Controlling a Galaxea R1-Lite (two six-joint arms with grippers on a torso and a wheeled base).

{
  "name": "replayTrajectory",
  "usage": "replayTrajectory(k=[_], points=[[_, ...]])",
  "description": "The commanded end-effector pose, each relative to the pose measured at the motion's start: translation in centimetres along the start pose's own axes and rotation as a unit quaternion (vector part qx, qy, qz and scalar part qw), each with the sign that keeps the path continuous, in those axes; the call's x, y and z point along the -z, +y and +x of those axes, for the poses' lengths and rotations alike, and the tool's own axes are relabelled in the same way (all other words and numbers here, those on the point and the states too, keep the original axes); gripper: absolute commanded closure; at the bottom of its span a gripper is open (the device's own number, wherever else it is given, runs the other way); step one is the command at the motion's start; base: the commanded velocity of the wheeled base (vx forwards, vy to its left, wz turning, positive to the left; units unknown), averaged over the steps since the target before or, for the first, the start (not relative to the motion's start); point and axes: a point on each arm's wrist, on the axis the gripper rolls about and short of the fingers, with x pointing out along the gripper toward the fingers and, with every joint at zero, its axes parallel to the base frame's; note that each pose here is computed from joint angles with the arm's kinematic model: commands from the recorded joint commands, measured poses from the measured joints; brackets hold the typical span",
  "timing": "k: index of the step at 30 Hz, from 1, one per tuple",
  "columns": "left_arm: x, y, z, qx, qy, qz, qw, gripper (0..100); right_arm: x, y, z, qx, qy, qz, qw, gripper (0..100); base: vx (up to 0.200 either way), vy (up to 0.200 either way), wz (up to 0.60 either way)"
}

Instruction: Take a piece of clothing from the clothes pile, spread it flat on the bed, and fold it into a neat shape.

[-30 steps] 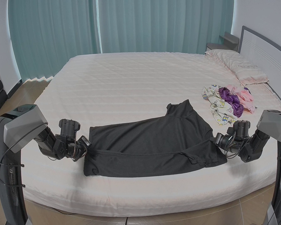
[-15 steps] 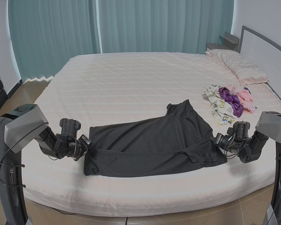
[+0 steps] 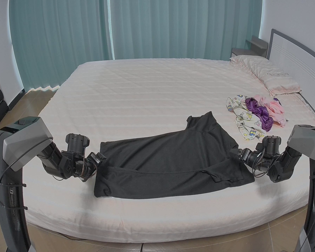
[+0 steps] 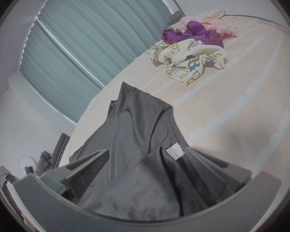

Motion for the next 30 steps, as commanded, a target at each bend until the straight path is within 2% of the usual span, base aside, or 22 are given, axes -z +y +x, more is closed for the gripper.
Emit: replayTrajectory(k=[1,3,4,5,6,7,8,10,11,14,18,19,22,27,30], points=[[-0.9,0.9,-3.4,0.014,0.014,-0.007,0.9998,0,-1.1,-0.3,-1.4,0.004,-0.017,0.021,0.9996,0,0.0,0.0,0.0],[-0.8,1.4,-4.7,0.035,0.045,0.014,0.9983,0,-1.0,-0.7,-2.1,0.011,-0.016,0.027,0.9994,0,0.0,0.0,0.0],[-1.0,2.5,-5.4,0.043,0.066,0.042,0.996,0,-0.8,-1.0,-2.5,0.017,-0.015,0.031,0.9993,0,0.0,0.0,0.0],[-0.9,2.6,-5.5,0.043,0.068,0.046,0.9957,0,-0.8,-1.0,-2.6,0.016,-0.014,0.032,0.9993,0,0.0,0.0,0.0],[-0.3,3.9,-5.8,0.042,0.093,0.081,0.9915,0,-0.2,-1.5,-3.1,0.025,-0.006,0.038,0.9989,0,0.0,0.0,0.0],[0.1,4.3,-5.8,0.04,0.102,0.097,0.9893,0,0.1,-1.6,-3.3,0.027,-0.004,0.04,0.9988,0,0.0,0.0,0.0],[0.1,4.4,-5.8,0.041,0.103,0.099,0.989,0,0.1,-1.6,-3.3,0.028,-0.003,0.04,0.9988,0,0.0,0.0,0.0],[0.9,5.1,-6.0,0.042,0.117,0.133,0.9834,0,0.8,-2.0,-4.1,0.031,-0.003,0.044,0.9985,0,0.0,0.0,0.0],[0.9,5.1,-6.0,0.042,0.117,0.133,0.9834,0,0.8,-2.0,-4.1,0.031,-0.003,0.044,0.9985,0,0.0,0.0,0.0],[2.5,5.9,-6.5,0.071,0.142,0.152,0.9754,0,1.8,-2.3,-4.9,0.036,0.003,0.056,0.9978,0,0.0,0.0,0.0],[3.1,5.8,-6.6,0.095,0.136,0.163,0.9726,0,2.2,-2.3,-4.9,0.035,0.007,0.067,0.9971,0,0.0,0.0,0.0],[3.9,5.6,-5.9,0.106,0.128,0.176,0.9702,0,2.3,-2.3,-4.8,0.034,0.005,0.084,0.9959,0,0.0,0.0,0.0],[4.2,5.4,-5.2,0.113,0.11,0.181,0.9707,0,2.1,-2.2,-4.9,0.032,0.004,0.105,0.994,0,0.0,0.0,0.0],[5.6,5.1,-5.0,0.115,0.123,0.198,0.9657,0,2.3,-2.4,-5.0,0.034,0.007,0.112,0.993,0,0.0,0.0,0.0],[5.7,5.2,-4.8,0.106,0.119,0.198,0.9671,0,2.7,-2.4,-5.3,0.035,0.012,0.112,0.993,0,0.0,0.0,0.0]])
